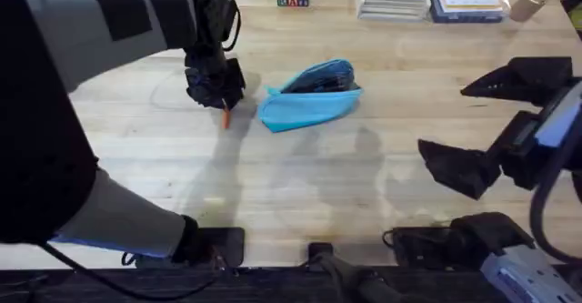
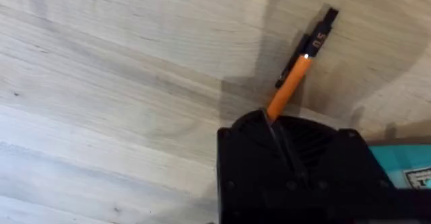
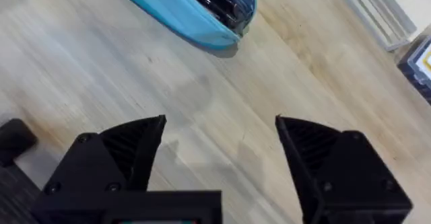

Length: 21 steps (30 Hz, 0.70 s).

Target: Unzip the bag, pick up the pens from the table one at a time and place them inside, then zip the bag closed.

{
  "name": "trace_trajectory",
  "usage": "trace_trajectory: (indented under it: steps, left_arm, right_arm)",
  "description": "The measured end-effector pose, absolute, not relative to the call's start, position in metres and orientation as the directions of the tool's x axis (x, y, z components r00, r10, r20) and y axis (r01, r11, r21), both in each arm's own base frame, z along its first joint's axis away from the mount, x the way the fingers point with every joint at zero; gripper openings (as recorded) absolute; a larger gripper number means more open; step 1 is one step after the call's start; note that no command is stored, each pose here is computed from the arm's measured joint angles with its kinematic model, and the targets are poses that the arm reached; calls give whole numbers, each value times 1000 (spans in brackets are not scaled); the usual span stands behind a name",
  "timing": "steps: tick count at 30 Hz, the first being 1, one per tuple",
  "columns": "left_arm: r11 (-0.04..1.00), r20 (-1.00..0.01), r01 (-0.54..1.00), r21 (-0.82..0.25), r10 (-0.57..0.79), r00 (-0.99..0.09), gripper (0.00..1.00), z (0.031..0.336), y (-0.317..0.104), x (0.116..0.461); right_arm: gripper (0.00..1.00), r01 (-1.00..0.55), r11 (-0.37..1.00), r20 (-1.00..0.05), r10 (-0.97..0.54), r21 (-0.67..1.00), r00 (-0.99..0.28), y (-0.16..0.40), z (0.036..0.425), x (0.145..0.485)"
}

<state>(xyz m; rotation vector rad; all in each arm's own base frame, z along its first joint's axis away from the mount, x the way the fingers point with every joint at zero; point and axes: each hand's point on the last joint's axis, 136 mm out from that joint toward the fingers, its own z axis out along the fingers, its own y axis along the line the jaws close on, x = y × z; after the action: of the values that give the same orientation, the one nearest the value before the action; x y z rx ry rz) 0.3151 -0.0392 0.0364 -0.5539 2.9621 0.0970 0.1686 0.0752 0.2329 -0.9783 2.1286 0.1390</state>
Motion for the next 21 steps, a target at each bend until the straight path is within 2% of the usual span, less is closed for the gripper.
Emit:
trace_trajectory:
  steps: [8,16,21]
  left_arm:
    - [931,-179,-364,42,-351,-919,45,46,-36,320]
    - [954,-384,-298,-30,-286,-878,45,117,-33,328]
    - [975,-476,-220,-38,-211,-854,45,152,-32,324]
  right_arm:
    - [997,-685,699,-689,-601,-206,-405,75,233,169]
    - [996,-685,699,-689,-600,-206,-405,75,233,169]
    - [996,-685,699,-689,-600,-206,-405,75,233,169]
